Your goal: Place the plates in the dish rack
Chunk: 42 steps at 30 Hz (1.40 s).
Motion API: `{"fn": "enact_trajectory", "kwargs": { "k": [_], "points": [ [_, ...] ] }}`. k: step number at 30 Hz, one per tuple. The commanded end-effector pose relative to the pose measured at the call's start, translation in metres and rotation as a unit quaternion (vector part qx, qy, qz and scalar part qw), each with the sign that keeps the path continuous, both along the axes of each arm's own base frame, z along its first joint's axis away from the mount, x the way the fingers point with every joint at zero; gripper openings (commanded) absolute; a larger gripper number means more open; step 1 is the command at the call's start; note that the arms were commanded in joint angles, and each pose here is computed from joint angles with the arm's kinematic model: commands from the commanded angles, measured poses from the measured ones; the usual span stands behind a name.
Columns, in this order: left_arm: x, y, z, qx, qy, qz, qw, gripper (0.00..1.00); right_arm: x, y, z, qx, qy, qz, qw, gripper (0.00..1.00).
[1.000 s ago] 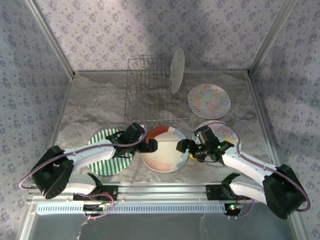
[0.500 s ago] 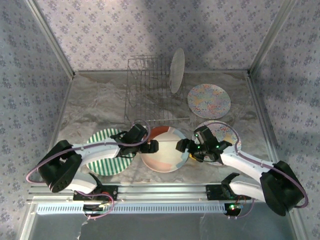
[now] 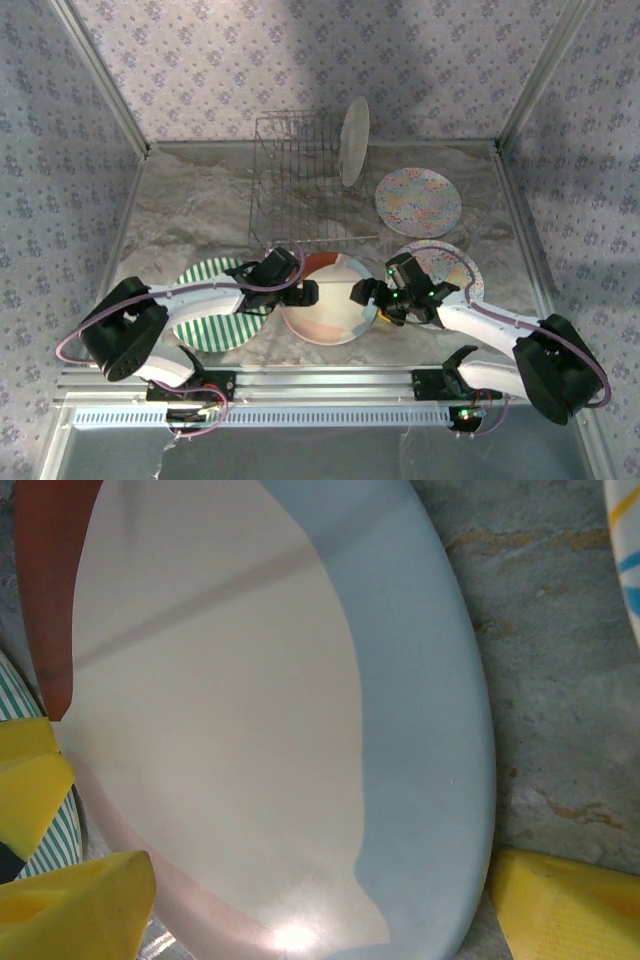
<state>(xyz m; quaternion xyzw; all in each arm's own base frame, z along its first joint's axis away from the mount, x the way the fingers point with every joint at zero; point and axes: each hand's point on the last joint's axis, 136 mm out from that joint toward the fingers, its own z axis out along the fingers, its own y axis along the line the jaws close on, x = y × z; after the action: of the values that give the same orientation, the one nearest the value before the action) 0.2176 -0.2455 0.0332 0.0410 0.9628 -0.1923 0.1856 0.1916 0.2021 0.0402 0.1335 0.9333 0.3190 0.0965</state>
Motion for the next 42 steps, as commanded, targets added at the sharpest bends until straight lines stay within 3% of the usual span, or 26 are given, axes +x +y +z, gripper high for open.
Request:
{"fn": "enact_trajectory", "kwargs": {
  "k": [1,34,37,42],
  "points": [
    [-0.004,-0.018,-0.002,-0.026,0.012,-0.015,0.999,0.99,-0.002,0.000,-0.010,-0.009,0.004,-0.003,1.000,0.90],
    [-0.005,-0.029,0.009,-0.024,0.008,-0.028,0.999,0.99,0.010,0.020,0.050,0.070,-0.069,0.001,0.995,0.85],
    [-0.004,-0.030,0.011,-0.027,0.007,-0.029,0.999,0.99,0.009,0.018,0.045,0.062,-0.064,0.000,0.996,0.83],
    [-0.005,-0.032,0.013,-0.027,0.008,-0.032,0.999,0.99,0.010,0.021,0.040,0.065,-0.058,-0.001,0.996,0.71]
  ]
}}
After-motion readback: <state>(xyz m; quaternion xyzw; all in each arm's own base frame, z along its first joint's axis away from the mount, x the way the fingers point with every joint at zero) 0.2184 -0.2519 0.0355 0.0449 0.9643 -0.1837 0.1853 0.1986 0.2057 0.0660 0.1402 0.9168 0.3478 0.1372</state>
